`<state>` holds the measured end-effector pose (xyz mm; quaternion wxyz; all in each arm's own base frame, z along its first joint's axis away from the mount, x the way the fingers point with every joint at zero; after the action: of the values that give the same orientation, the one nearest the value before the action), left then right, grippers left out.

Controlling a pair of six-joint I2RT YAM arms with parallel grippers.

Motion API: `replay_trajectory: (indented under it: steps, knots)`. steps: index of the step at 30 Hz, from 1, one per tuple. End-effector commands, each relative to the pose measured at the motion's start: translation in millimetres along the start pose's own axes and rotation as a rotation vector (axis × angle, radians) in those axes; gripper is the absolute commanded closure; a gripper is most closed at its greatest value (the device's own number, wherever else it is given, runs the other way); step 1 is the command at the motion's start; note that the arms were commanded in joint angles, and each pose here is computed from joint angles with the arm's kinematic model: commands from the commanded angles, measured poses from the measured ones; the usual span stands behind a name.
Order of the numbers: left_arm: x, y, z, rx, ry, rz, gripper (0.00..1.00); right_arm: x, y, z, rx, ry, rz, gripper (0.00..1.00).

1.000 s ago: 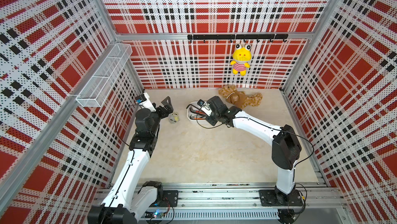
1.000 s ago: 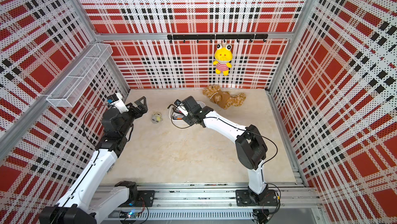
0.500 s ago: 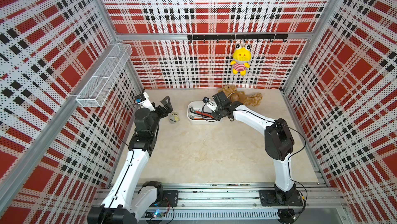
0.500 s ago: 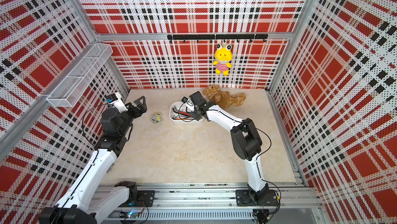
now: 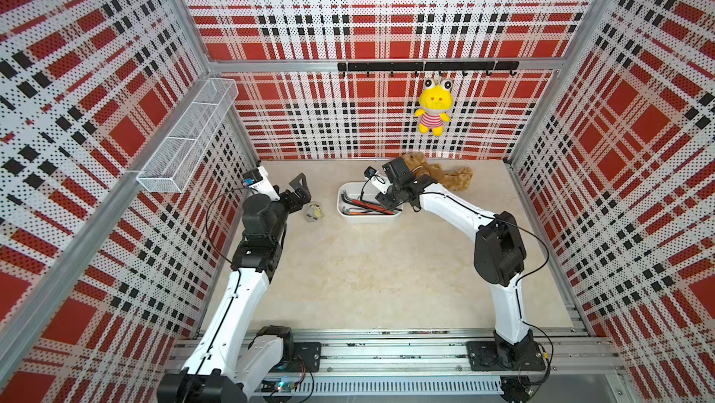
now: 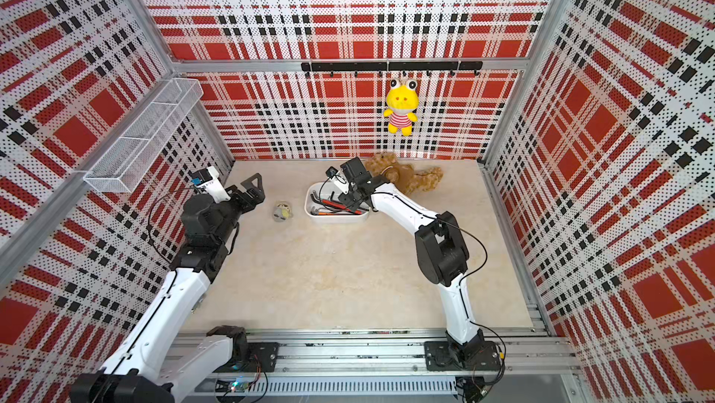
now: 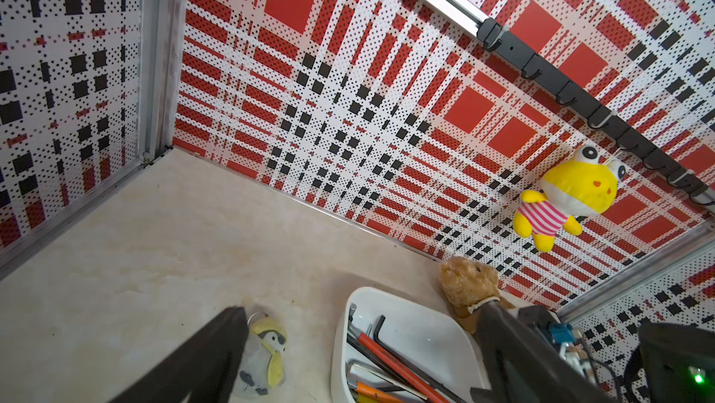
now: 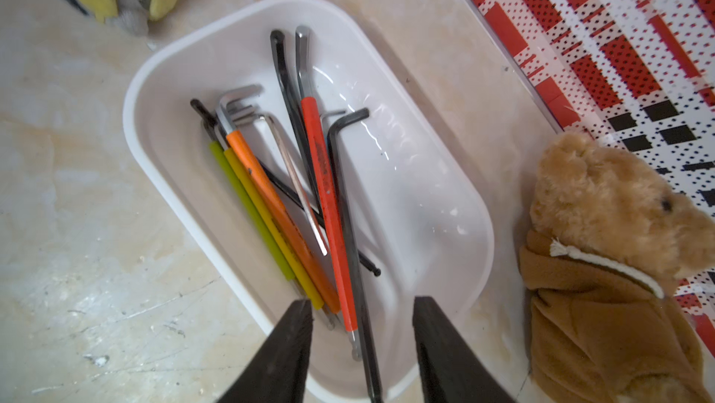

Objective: Put the hex key on the desktop into the storage box
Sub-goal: Place the Allen key in the storage box.

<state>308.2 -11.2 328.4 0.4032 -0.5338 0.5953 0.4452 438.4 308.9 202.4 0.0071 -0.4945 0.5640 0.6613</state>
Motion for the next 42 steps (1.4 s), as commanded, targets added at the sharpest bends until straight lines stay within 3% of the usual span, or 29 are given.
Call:
replay_trajectory:
  steps: [1,18,20,24,27,35,42]
  knots:
    - [-10.5,2.9,0.3,0.001,0.0,-0.032,0.0,16.3,-21.7,3.5,-0.053,-0.017,0.112,0.49]
    - [-9.1,0.8,1.7,-0.012,-0.008,-0.027,0.0,43.3,-72.7,-0.1,-0.132,-0.051,0.278,0.53]
    - [-8.6,0.0,2.0,-0.012,-0.008,-0.026,0.0,47.1,-76.0,0.2,-0.135,-0.055,0.29,0.59]
    - [-8.4,-0.4,1.7,-0.011,-0.008,-0.024,0.0,50.9,-79.7,0.2,-0.135,-0.063,0.303,0.83]
    - [-9.7,0.1,1.1,-0.01,-0.009,-0.028,0.0,48.1,-77.7,0.0,-0.14,-0.069,0.29,1.0]
    - [-13.0,-0.2,0.8,-0.01,-0.011,-0.035,0.0,25.0,-59.9,-3.5,-0.134,-0.046,0.191,1.0]
    - [-15.0,0.1,0.4,-0.011,-0.014,-0.04,0.0,-1.2,-33.9,-7.3,-0.112,0.021,-0.006,1.0]
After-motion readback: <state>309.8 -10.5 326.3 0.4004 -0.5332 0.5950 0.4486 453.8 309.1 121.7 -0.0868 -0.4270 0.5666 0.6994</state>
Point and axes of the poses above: each gripper's point midway between its finger pads, its own y axis back along the fingers, its own z axis along the line the jaws close on, x = y × z, the point moved 6 cm from there along y, back along the fingers, and after that the axes turned 12 degrees about -y, right-handed, at the moved point
